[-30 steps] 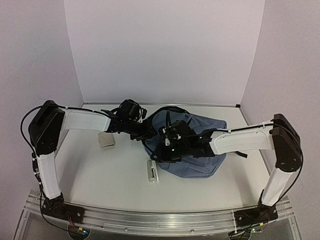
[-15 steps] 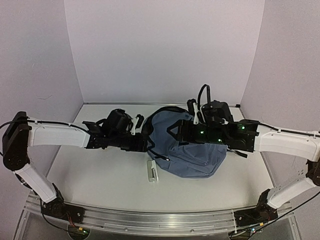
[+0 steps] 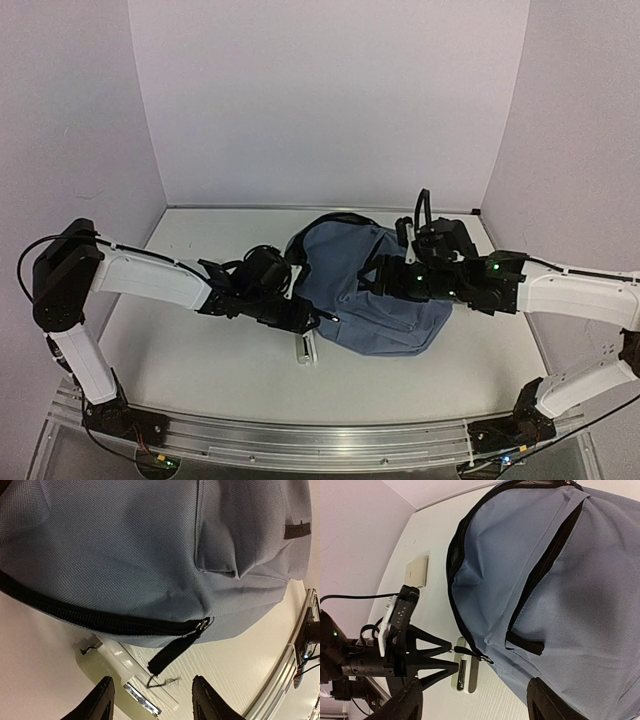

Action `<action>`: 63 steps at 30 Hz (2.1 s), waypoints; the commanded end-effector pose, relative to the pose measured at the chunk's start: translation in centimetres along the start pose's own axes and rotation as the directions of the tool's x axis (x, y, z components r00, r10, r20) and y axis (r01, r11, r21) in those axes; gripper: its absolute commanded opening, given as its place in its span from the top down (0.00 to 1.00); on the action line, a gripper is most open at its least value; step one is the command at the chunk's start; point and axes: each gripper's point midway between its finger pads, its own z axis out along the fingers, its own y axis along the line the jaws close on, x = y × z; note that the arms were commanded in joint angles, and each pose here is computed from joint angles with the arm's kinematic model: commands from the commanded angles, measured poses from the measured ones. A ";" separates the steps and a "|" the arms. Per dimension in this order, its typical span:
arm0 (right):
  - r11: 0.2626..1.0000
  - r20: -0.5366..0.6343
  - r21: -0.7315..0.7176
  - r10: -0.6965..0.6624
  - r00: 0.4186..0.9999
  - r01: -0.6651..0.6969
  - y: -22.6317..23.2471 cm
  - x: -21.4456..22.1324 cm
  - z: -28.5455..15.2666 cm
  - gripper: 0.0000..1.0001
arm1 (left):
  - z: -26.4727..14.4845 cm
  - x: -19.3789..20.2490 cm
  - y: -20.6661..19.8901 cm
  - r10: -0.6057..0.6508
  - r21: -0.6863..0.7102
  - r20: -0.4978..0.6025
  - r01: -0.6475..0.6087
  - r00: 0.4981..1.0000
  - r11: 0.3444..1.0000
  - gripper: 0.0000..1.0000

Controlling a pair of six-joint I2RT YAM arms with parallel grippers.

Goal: Pack the student bag
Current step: Zip the student bag at the center of the board.

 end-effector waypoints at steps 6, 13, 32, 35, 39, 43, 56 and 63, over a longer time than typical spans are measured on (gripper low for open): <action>0.999 0.035 -0.016 0.045 0.998 -0.045 -0.2 -0.4 -1.3 0.29 | 0.4 -3.7 -2.3 -0.062 0.086 0.076 0.055 0.995 0.995 0.54; 0.999 0.031 -0.017 0.049 0.998 -0.049 -0.4 -0.2 -1.4 0.29 | 1.2 -3.9 -2.0 -0.090 0.079 0.075 0.084 0.993 0.993 0.66; 0.920 -0.065 0.019 -0.390 0.919 0.392 1.0 4.9 2.0 0.36 | 0.0 -5.2 -1.2 -0.230 0.106 0.119 0.218 0.966 0.970 1.00; 0.887 -0.101 0.075 -0.448 0.888 0.455 0.6 6.3 3.9 0.38 | -0.2 -5.3 -1.3 -0.265 0.135 0.118 0.249 0.957 0.959 1.00; 0.849 -0.123 0.190 -0.478 0.870 0.493 -0.7 7.1 6.1 0.40 | -0.3 -5.3 -1.4 -0.275 0.151 0.117 0.257 0.954 0.955 1.00; 0.812 -0.112 0.297 -0.493 0.863 0.503 -2.1 6.6 6.8 0.38 | -0.5 -5.3 -1.5 -0.269 0.154 0.112 0.251 0.956 0.956 1.00; 0.649 -0.225 0.468 -0.568 0.791 0.599 -6.8 8.7 10.0 0.56 | -1.0 -6.0 -1.6 -0.263 0.151 0.128 0.244 0.956 0.958 1.00; 0.630 -0.213 0.515 -0.562 0.799 0.581 -7.6 8.5 10.0 0.95 | -1.1 -6.4 -1.3 -0.264 0.144 0.135 0.245 0.955 0.959 1.00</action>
